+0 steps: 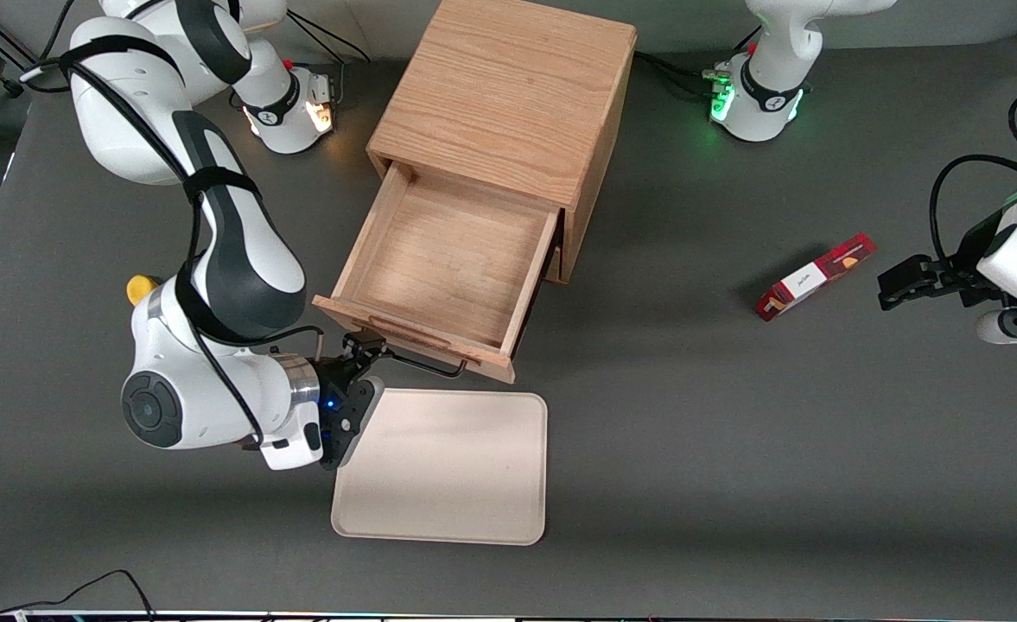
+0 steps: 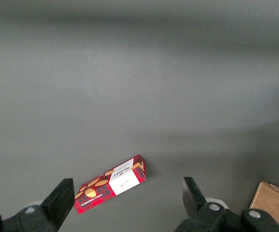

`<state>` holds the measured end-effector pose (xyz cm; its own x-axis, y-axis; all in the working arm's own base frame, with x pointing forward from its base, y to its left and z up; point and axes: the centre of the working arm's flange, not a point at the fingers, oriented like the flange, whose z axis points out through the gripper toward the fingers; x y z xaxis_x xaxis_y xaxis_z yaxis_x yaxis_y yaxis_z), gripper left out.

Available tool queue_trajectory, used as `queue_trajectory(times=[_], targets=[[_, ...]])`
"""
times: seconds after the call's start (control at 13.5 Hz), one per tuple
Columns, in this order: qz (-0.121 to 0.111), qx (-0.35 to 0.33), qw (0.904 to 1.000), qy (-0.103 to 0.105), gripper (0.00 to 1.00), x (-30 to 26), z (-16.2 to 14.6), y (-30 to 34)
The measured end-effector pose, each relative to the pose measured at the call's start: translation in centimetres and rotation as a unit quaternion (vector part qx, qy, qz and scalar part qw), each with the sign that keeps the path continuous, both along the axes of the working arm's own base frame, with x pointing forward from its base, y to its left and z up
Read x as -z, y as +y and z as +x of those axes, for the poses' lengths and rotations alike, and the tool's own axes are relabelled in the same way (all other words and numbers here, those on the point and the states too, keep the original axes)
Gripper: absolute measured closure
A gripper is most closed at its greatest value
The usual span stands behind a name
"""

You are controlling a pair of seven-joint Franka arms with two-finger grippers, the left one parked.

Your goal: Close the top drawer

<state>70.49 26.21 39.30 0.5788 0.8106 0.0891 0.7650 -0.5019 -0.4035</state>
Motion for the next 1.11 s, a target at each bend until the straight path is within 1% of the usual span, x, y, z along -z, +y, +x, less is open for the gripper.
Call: queue_trajectory(times=[0.3, 0.74, 1.11], targets=[[0.005, -0.005, 1.0000, 0.001, 0.00, -0.1, -0.3, 0.6], [0.003, -0.010, 0.9999, 0.005, 0.00, 0.6, -0.5, 1.3], [-0.016, -0.020, 0.9997, 0.004, 0.00, 2.1, -0.7, 2.2]])
